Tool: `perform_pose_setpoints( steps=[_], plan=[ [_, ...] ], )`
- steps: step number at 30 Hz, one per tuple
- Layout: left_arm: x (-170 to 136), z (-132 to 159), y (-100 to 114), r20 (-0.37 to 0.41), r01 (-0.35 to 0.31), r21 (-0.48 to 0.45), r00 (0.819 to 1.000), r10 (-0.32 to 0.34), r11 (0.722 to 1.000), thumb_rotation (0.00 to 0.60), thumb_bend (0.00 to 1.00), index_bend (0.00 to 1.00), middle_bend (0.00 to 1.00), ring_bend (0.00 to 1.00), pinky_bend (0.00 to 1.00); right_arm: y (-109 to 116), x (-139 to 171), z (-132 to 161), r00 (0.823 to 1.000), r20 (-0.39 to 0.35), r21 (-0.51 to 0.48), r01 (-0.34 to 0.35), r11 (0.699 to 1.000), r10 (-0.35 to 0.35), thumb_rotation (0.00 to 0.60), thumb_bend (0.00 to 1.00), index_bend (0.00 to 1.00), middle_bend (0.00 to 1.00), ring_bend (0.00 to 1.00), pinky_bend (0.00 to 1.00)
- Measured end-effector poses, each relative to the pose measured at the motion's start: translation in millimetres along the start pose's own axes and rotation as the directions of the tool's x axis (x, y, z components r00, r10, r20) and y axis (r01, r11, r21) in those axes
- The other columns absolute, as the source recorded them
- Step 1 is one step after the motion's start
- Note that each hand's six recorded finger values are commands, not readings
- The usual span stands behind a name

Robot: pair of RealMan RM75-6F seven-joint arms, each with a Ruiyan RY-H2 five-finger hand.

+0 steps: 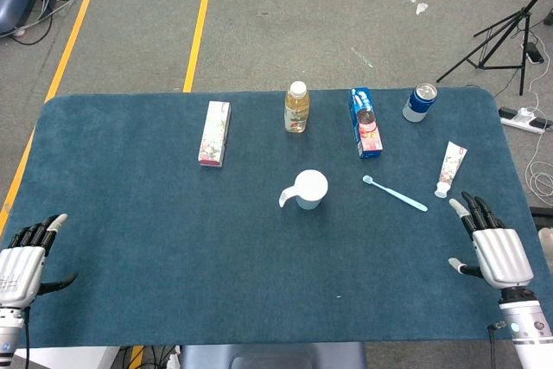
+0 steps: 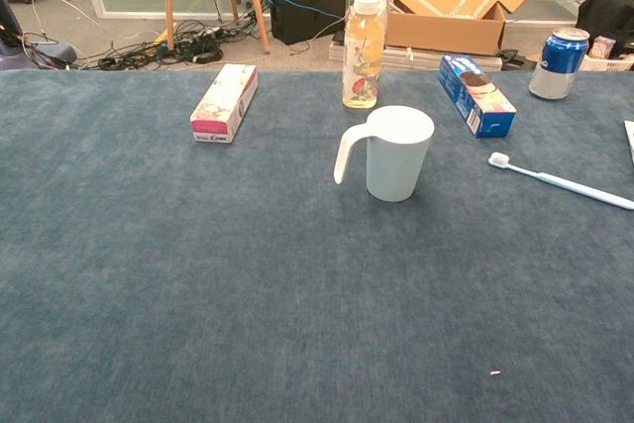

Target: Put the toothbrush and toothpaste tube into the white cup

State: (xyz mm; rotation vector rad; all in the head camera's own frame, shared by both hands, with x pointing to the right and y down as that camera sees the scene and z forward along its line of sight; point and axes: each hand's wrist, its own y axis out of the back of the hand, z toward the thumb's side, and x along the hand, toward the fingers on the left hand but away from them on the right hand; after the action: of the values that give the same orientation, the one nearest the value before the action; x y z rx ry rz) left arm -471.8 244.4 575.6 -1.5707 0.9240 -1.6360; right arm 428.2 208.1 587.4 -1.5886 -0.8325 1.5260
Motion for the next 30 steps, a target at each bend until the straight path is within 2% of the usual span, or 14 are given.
perform_pose_setpoints(
  steps=[9, 12, 15, 18, 22, 26, 30],
  plan=[
    [-1, -3, -1, -0.019, 0.005, 0.0, 1.0, -0.005, 1.0, 0.6, 0.0, 0.03, 0.14, 0.17, 0.19, -2, -8, 1, 1.0, 0.0, -0.006, -0.003, 1.0, 0.003, 0.6, 0.0, 0.0, 0.0, 0.0, 0.37],
    [-3, -5, 1, -0.032, 0.0, -0.009, 1.0, 0.0, 1.0, 0.6, 0.0, 0.04, 0.14, 0.18, 0.21, 0, -10, 6, 1.0, -0.021, -0.013, 0.015, 1.0, -0.015, 0.6, 0.0, 0.0, 0.04, 0.04, 0.37],
    [-2, -6, 0, -0.034, 0.004, -0.01, 0.999, -0.004, 1.0, 0.6, 0.0, 0.04, 0.15, 0.18, 0.21, 6, -13, 14, 0.997, -0.064, -0.004, 0.037, 0.999, -0.037, 0.6, 0.0, 0.02, 0.16, 0.16, 0.45],
    [-2, -7, -2, -0.037, 0.015, -0.012, 0.999, -0.016, 1.0, 0.6, 0.0, 0.04, 0.15, 0.18, 0.23, 17, -18, 24, 0.993, -0.109, 0.03, 0.055, 0.998, -0.052, 0.6, 0.0, 0.07, 0.37, 0.43, 0.63],
    [-5, -7, 0, -0.037, 0.013, -0.01, 0.999, -0.013, 1.0, 0.6, 0.0, 0.06, 0.17, 0.19, 0.25, 35, -28, 48, 0.982, -0.184, 0.065, 0.056, 0.996, -0.043, 0.6, 0.0, 0.12, 0.6, 0.68, 0.81],
    [-8, -9, 3, -0.044, 0.0, -0.005, 0.999, 0.0, 1.0, 0.6, 0.0, 0.06, 0.18, 0.2, 0.27, 47, -44, 74, 0.968, -0.25, 0.104, 0.006, 0.995, 0.02, 0.6, 0.0, 0.13, 0.73, 0.81, 0.91],
    [-11, -13, 8, -0.06, -0.009, -0.001, 0.998, 0.009, 1.0, 0.6, 0.0, 0.06, 0.18, 0.2, 0.27, 56, -66, 99, 0.955, -0.285, 0.157, -0.037, 0.987, 0.081, 0.6, 0.0, 0.15, 0.83, 0.9, 0.97]
  ],
)
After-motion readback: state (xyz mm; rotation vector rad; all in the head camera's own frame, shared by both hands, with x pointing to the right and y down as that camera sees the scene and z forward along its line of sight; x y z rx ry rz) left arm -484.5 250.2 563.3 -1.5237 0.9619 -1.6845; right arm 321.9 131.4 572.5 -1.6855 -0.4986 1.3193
